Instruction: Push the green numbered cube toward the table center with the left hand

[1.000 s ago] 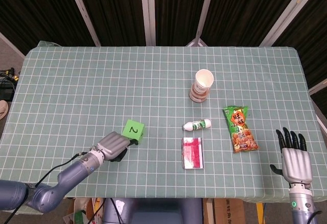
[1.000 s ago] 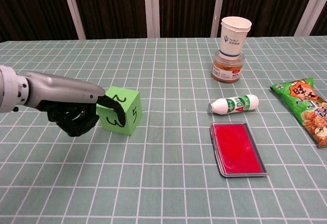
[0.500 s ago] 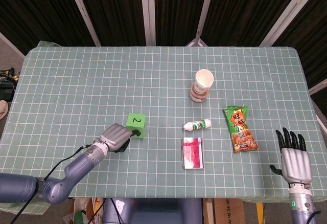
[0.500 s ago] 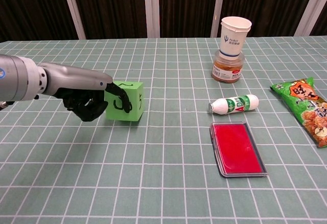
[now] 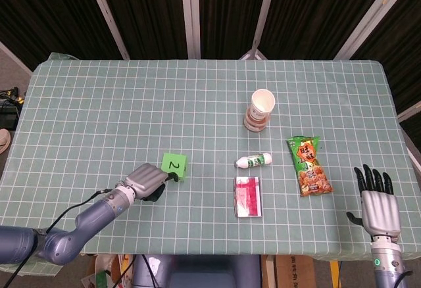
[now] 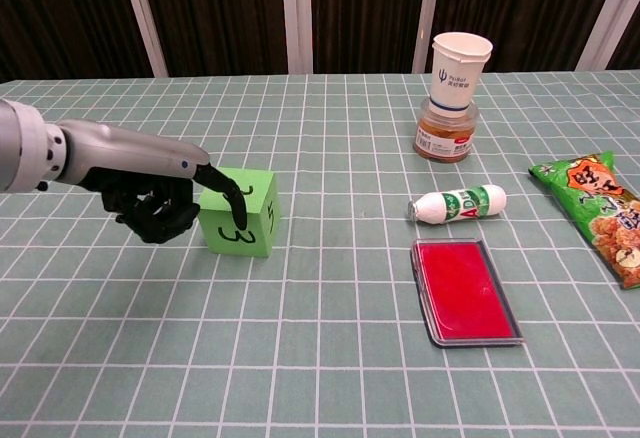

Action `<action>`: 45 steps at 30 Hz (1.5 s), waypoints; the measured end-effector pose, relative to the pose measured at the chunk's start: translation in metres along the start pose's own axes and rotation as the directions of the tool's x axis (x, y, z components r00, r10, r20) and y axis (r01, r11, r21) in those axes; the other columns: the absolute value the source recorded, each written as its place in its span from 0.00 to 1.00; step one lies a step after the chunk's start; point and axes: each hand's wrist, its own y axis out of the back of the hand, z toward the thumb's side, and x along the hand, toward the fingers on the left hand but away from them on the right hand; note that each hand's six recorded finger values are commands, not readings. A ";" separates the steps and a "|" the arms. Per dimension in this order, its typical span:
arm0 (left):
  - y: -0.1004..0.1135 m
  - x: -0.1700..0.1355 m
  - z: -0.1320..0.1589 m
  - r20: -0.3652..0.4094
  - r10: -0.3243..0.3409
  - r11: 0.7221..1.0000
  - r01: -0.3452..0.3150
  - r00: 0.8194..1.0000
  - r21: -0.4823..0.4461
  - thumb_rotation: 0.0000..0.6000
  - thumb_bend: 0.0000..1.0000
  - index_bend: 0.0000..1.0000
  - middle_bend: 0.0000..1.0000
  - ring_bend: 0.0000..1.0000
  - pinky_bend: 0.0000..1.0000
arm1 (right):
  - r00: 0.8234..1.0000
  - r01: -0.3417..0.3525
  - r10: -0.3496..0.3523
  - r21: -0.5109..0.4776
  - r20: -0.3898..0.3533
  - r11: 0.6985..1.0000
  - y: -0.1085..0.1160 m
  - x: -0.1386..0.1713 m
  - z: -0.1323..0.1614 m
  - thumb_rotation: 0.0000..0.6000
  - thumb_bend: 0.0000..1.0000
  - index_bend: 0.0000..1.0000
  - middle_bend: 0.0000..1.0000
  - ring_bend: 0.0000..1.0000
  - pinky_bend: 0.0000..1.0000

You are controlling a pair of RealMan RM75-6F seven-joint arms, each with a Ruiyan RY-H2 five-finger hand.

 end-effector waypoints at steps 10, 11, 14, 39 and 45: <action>0.019 -0.025 -0.001 0.018 0.034 0.994 -0.032 0.999 -0.107 1.00 0.84 0.28 0.69 0.53 0.67 | 1.000 0.008 -0.008 0.008 0.008 1.000 0.001 0.000 -0.001 1.00 0.05 0.07 0.00 0.03 0.00; 0.023 -0.030 -0.001 0.022 0.050 0.991 -0.047 0.999 -0.126 1.00 0.79 0.28 0.62 0.48 0.62 | 1.000 0.009 -0.009 0.008 0.009 1.000 0.000 0.000 -0.001 1.00 0.05 0.07 0.00 0.03 0.00; 0.033 -0.045 -0.006 0.024 0.093 0.983 -0.088 0.995 -0.162 1.00 0.64 0.28 0.46 0.33 0.46 | 1.000 0.008 -0.008 0.011 0.008 1.000 0.000 0.000 0.000 1.00 0.05 0.07 0.00 0.03 0.00; -0.037 -0.221 -0.160 -0.430 0.621 0.756 -0.645 0.655 0.111 1.00 0.45 0.25 0.18 0.05 0.13 | 0.978 0.137 -0.148 -0.087 -0.147 0.987 0.023 0.005 0.018 1.00 0.04 0.07 0.00 0.03 0.00; -0.052 -0.225 -0.161 -0.425 0.623 0.752 -0.652 0.657 0.094 1.00 0.45 0.25 0.18 0.05 0.13 | 0.960 0.185 -0.209 -0.137 -0.189 0.973 0.036 0.014 0.016 1.00 0.04 0.07 0.00 0.03 0.00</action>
